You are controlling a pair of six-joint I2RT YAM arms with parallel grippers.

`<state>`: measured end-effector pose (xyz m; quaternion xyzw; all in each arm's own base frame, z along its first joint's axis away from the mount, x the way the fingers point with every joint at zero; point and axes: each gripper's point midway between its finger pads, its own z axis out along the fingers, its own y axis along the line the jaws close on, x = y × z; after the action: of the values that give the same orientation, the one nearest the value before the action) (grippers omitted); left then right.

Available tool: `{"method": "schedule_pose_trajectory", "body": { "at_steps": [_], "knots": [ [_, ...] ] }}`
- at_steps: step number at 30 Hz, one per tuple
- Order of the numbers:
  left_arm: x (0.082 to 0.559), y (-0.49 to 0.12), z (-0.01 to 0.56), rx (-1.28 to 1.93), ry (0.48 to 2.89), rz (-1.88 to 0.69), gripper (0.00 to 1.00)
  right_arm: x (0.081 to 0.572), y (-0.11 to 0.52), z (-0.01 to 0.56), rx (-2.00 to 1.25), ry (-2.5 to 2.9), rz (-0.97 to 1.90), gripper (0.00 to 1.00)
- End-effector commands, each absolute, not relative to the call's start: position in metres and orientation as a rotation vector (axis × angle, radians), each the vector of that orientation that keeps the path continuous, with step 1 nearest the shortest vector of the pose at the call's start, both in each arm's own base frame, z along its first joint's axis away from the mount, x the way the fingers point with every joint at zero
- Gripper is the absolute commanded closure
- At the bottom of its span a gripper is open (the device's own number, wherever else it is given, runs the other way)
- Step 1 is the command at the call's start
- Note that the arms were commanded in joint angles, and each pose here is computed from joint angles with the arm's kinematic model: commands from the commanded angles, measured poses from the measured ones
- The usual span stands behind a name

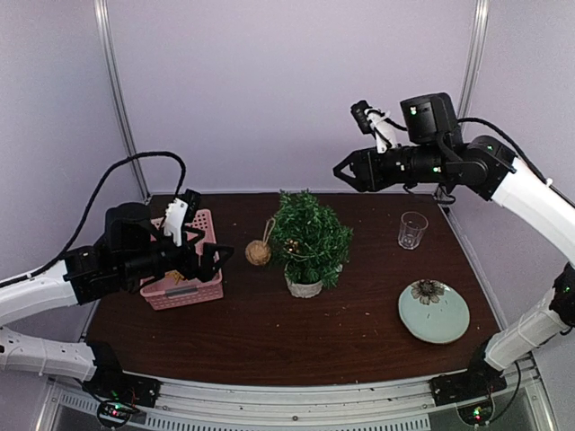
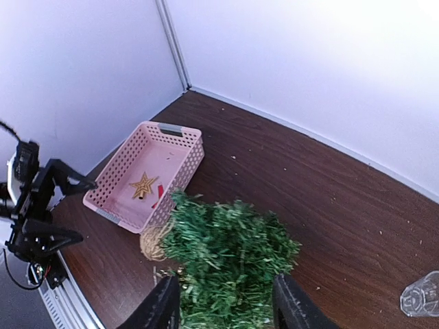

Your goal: Decorate the small christmas tree

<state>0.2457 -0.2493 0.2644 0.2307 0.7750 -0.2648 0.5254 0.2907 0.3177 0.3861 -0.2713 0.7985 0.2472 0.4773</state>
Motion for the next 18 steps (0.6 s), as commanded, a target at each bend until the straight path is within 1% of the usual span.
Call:
{"method": "schedule_pose_trajectory", "body": {
  "at_steps": [1,4,9,13,14,18],
  "knots": [
    [0.226,-0.264,0.242,0.682,1.827,-0.624,0.02,0.306,0.297,0.357,-0.482,2.073,0.766,0.53],
    [0.213,-0.273,0.213,0.745,1.856,-0.604,0.02,0.318,0.277,0.328,-0.385,2.143,0.783,0.53],
    [0.203,-0.292,0.183,0.736,1.867,-0.659,0.03,0.331,0.252,0.271,-0.204,2.253,0.851,0.56],
    [0.196,-0.312,0.165,0.793,1.848,-0.647,0.13,0.336,0.249,0.237,-0.099,2.305,0.933,0.58],
    [0.196,-0.317,0.161,0.806,1.841,-0.640,0.18,0.337,0.249,0.228,-0.080,2.317,0.947,0.58],
    [0.195,-0.338,0.145,0.894,1.802,-0.595,0.41,0.342,0.253,0.197,-0.041,2.362,0.993,0.59]
  ]
}}
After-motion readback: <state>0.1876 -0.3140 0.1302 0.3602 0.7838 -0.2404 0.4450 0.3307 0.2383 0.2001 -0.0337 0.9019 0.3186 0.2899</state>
